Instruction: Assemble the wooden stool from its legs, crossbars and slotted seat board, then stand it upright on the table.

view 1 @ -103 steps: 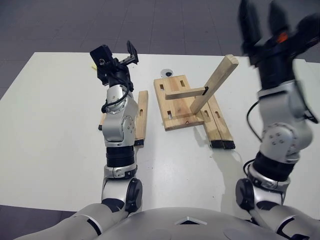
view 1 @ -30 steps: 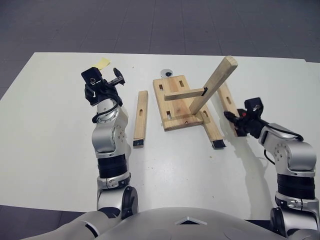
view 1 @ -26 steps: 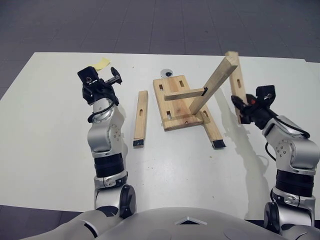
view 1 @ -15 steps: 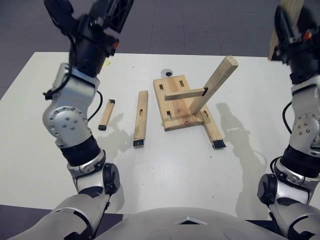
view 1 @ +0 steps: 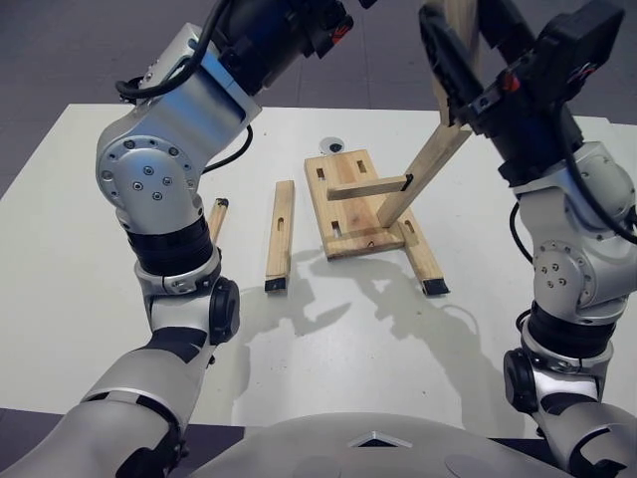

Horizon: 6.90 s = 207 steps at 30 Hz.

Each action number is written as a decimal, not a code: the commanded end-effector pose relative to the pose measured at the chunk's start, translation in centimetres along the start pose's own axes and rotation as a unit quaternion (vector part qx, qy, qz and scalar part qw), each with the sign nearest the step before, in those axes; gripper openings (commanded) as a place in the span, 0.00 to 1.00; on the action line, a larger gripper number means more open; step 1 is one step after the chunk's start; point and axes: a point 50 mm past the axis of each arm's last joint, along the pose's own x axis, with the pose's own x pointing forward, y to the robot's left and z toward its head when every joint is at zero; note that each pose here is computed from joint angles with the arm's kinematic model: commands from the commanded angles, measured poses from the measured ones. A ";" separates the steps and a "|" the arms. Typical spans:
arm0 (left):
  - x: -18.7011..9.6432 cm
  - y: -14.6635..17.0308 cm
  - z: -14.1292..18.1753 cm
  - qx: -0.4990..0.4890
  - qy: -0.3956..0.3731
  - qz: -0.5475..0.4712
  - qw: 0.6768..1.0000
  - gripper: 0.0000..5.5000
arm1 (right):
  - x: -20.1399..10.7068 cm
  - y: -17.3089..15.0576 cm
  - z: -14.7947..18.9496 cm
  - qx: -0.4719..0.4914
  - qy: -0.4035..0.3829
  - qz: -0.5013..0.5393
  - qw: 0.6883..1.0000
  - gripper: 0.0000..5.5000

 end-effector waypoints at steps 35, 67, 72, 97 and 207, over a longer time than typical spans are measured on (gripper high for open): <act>-2.0 2.8 -0.2 -0.054 0.013 0.079 0.995 0.19 | -1.5 1.4 -3.6 -0.075 0.066 0.027 0.995 0.38; -11.2 6.1 2.9 0.131 -0.152 0.390 0.899 0.19 | -7.8 -10.8 -3.2 0.032 0.105 -0.401 0.909 0.98; -12.7 5.5 -1.2 0.163 -0.056 0.439 0.882 0.19 | -8.8 -7.1 -9.5 -0.063 0.284 -0.283 0.914 0.98; -13.2 2.7 -6.2 0.113 -0.002 0.465 0.878 0.19 | -6.8 0.0 -13.0 -0.080 0.309 -0.103 0.942 0.98; -14.7 4.3 -18.3 0.125 0.322 0.524 0.778 0.20 | 5.5 6.9 -6.6 -0.143 0.266 -0.041 0.952 0.42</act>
